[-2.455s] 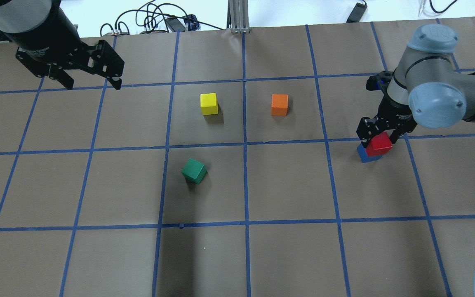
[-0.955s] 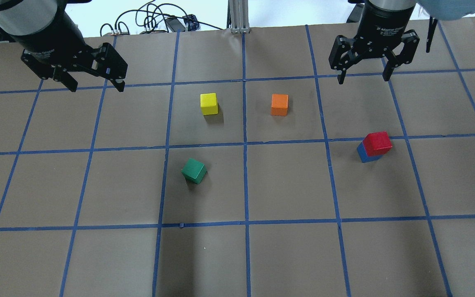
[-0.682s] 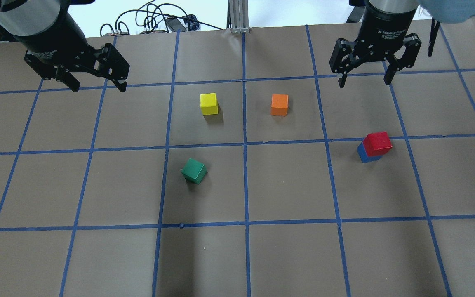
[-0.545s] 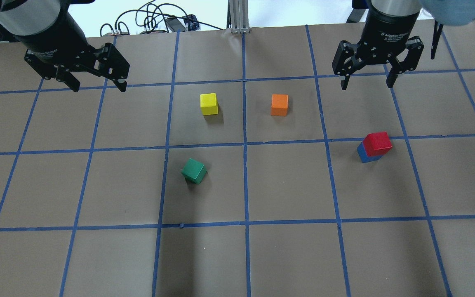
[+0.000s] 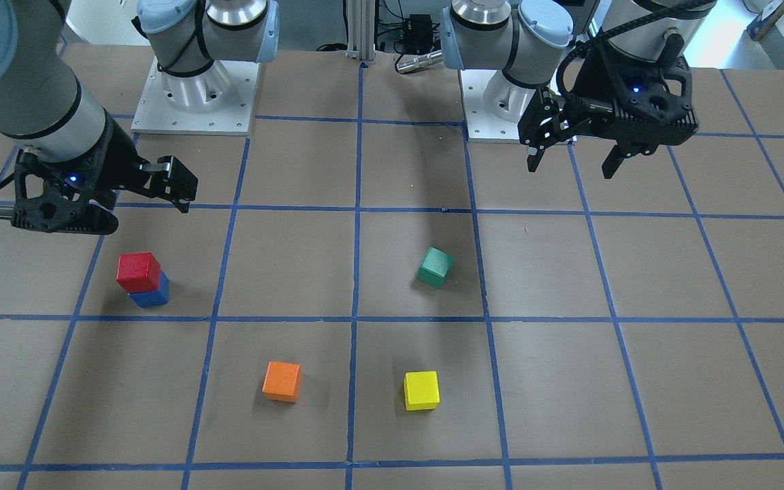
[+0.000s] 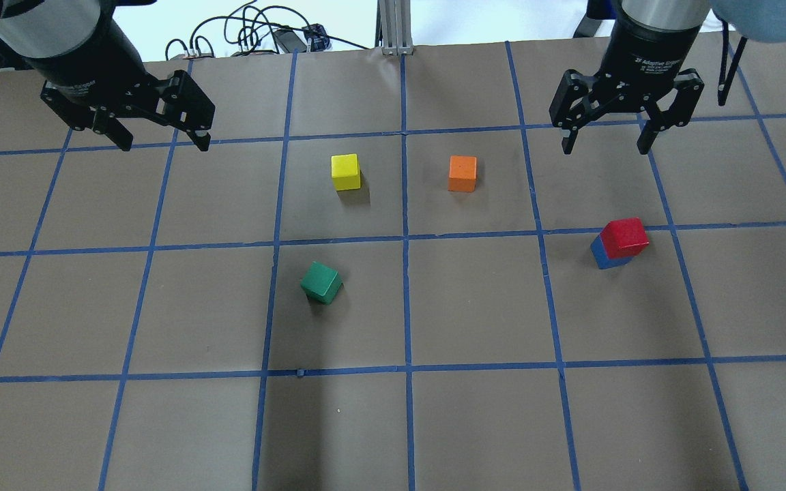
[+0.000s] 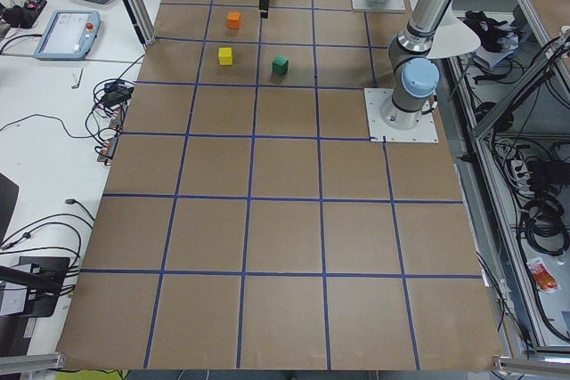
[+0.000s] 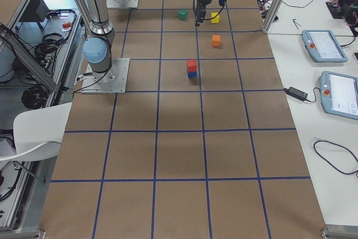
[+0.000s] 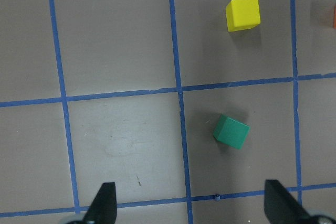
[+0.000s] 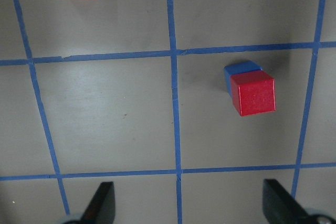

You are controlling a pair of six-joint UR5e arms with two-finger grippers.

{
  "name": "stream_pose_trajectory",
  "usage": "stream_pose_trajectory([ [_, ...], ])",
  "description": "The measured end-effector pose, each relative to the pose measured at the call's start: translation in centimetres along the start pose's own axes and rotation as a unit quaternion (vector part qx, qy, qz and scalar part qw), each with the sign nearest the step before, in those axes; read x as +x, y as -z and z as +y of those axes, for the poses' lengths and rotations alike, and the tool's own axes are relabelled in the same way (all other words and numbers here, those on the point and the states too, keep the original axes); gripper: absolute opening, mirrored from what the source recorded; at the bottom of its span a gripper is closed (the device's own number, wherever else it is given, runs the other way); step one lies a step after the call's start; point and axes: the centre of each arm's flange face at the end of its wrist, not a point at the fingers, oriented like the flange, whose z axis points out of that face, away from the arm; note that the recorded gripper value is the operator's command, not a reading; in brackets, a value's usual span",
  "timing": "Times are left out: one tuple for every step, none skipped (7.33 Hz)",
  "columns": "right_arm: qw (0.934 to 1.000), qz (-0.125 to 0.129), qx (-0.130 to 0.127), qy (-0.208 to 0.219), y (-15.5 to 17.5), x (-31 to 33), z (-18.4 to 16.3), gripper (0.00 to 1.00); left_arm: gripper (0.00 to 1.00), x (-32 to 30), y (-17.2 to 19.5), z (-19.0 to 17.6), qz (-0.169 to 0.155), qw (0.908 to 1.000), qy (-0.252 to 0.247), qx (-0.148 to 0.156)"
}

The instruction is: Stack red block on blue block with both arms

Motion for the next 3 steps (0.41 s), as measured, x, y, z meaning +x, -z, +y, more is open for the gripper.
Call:
stream_pose_trajectory([
  [1.0000, -0.001, 0.000, -0.001, 0.00, 0.01, 0.06, 1.00, 1.00, 0.01, -0.07, 0.09, 0.000, 1.0000, 0.000, 0.000],
  [1.0000, -0.001, -0.001, -0.002, -0.03, 0.03, 0.10, 1.00, 1.00, 0.00, -0.07, 0.19, -0.001, 1.0000, 0.000, 0.001],
  [1.0000, -0.001, -0.002, -0.002, -0.06, 0.03, 0.14, 1.00, 1.00, -0.04, -0.09, 0.23, -0.003, 1.0000, 0.000, 0.001],
])
